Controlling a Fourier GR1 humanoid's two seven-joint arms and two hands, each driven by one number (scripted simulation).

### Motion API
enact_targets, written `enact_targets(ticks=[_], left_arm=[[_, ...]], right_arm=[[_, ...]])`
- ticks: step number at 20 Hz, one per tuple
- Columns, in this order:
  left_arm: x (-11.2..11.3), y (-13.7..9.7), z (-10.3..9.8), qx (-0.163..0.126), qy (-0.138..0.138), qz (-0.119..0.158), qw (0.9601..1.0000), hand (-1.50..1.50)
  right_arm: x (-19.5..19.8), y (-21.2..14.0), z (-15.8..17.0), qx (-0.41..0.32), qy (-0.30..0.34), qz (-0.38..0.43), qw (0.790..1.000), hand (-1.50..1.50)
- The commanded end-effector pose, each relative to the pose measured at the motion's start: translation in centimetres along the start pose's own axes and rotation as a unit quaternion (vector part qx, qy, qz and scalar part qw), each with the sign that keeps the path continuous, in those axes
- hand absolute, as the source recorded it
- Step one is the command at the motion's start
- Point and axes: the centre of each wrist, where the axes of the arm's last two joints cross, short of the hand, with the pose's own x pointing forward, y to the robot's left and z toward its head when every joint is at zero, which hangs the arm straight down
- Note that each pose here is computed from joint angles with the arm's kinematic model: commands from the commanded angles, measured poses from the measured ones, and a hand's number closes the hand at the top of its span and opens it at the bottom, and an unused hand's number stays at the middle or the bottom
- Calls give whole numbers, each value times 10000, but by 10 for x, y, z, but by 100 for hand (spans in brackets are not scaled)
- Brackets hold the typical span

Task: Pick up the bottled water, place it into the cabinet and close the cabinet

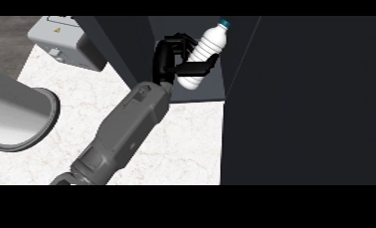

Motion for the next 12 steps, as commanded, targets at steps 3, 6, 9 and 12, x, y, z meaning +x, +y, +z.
enact_targets(ticks=[3,6,9,12], left_arm=[[-1,13,-22,190,-122,-1151,9931,150],[-16,22,-19,489,105,-1382,9891,150],[-15,29,-25,798,266,-1286,9881,150],[-18,37,-27,1105,262,-1160,9867,150]], right_arm=[[23,2,-3,7,-298,-309,9991,-150],[19,-5,2,9,-191,-385,9991,-150],[11,-9,5,-4,-240,-314,9992,-150],[6,-11,1,180,-214,-129,9995,-150]])
